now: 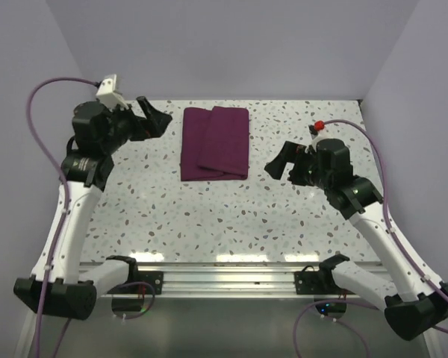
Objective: Open and lay out the surgical kit
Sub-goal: Open the surgical kit at the center of the board.
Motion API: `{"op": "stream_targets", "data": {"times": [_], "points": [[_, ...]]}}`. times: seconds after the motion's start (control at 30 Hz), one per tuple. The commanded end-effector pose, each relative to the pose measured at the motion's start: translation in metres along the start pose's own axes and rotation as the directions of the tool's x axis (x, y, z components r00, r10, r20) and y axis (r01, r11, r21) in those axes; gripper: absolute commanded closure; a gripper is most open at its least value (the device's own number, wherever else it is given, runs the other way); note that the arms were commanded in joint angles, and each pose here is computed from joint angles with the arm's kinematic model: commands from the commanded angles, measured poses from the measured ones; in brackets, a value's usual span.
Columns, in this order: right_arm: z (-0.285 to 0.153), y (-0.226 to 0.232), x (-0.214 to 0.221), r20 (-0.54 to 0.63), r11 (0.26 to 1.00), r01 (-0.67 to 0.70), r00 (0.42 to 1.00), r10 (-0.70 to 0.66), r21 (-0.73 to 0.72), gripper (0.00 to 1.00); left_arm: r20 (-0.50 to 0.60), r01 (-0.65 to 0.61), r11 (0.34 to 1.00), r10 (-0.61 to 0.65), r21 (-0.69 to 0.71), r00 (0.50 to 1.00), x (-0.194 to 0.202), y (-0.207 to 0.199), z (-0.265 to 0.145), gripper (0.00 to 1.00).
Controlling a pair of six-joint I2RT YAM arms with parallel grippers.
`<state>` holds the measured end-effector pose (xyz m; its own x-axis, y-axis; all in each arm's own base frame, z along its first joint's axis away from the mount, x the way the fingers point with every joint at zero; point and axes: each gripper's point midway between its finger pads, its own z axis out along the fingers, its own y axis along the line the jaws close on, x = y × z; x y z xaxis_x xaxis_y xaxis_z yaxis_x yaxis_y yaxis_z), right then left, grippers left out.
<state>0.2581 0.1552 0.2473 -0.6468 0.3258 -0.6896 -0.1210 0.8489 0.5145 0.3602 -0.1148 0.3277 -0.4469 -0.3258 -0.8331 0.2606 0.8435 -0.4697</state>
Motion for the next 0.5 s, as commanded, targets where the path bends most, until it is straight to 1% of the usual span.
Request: {"op": "stream_targets", "data": {"times": [0.0, 0.03, 0.07, 0.1, 0.13, 0.17, 0.2, 0.23, 0.27, 0.3, 0.33, 0.37, 0.4, 0.43, 0.47], "points": [[0.008, 0.042, -0.033, 0.048, 0.991, 0.019, 0.999, -0.013, -0.131, 0.02, 0.063, 0.023, 0.999, -0.021, -0.043, 0.998, -0.016, -0.013, -0.046, 0.00], [0.007, 0.056, -0.046, 0.054, 0.987, 0.034, 0.998, -0.026, -0.158, 0.02, 0.041, 0.017, 1.000, -0.018, 0.017, 0.999, -0.007, -0.017, -0.042, 0.00], [0.024, 0.055, -0.036, -0.018, 0.990, 0.059, 0.998, -0.062, -0.131, 0.02, -0.022, 0.037, 0.997, -0.036, 0.062, 0.999, 0.012, -0.017, -0.036, 0.00], [0.032, 0.060, -0.036, -0.044, 0.988, 0.085, 0.995, -0.091, -0.128, 0.02, -0.089, 0.089, 0.995, -0.085, 0.041, 0.992, 0.027, -0.010, -0.027, 0.00], [0.031, 0.077, -0.052, -0.019, 0.981, 0.120, 0.992, -0.124, -0.151, 0.02, -0.137, 0.132, 0.991, -0.129, 0.013, 0.982, 0.039, -0.006, -0.026, 0.00], [0.053, 0.074, -0.039, -0.081, 0.980, 0.173, 0.980, -0.181, -0.102, 0.02, -0.158, 0.154, 0.988, -0.152, 0.002, 0.976, 0.051, -0.005, -0.023, 0.00], [0.060, 0.078, -0.041, -0.090, 0.977, 0.195, 0.975, -0.202, -0.089, 0.02, -0.094, 0.139, 0.990, -0.141, -0.027, 0.986, 0.044, -0.002, -0.032, 0.00], [0.061, 0.092, -0.053, -0.069, 0.973, 0.212, 0.973, -0.219, -0.097, 0.02, -0.044, 0.127, 0.992, -0.128, -0.025, 0.991, 0.037, -0.003, -0.037, 0.00], [0.084, 0.091, -0.043, -0.118, 0.970, 0.230, 0.964, -0.238, -0.078, 0.02, -0.020, 0.116, 0.992, -0.117, -0.042, 0.993, 0.036, 0.000, -0.042, 0.00], [0.092, 0.094, -0.042, -0.129, 0.968, 0.238, 0.961, -0.247, -0.076, 0.02, 0.032, 0.106, 0.989, -0.103, -0.100, 0.994, 0.026, 0.007, -0.051, 0.00], [0.097, 0.106, -0.044, -0.129, 0.963, 0.252, 0.956, -0.262, -0.090, 0.02, 0.025, 0.107, 0.984, -0.104, -0.146, 0.994, 0.024, 0.010, -0.060, 0.00], [0.107, 0.106, -0.042, -0.139, 0.959, 0.273, 0.950, -0.281, -0.075, 0.02, 0.014, 0.102, 0.979, -0.101, -0.177, 0.995, 0.025, 0.015, -0.062, 0.00], [0.128, 0.108, -0.037, -0.168, 0.957, 0.284, 0.942, -0.290, -0.061, 0.02, 0.007, 0.100, 0.975, -0.101, -0.196, 0.995, 0.025, 0.017, -0.065, 0.00], [0.136, 0.111, -0.027, -0.202, 0.952, 0.298, 0.931, -0.305, -0.062, 0.02, -0.015, 0.099, 0.973, -0.104, -0.209, 0.994, 0.030, 0.018, -0.068, 0.00], [0.144, 0.113, -0.023, -0.215, 0.948, 0.313, 0.924, -0.317, -0.057, 0.02, -0.006, 0.098, 0.972, -0.101, -0.211, 0.995, 0.029, 0.017, -0.074, 0.00]]}}
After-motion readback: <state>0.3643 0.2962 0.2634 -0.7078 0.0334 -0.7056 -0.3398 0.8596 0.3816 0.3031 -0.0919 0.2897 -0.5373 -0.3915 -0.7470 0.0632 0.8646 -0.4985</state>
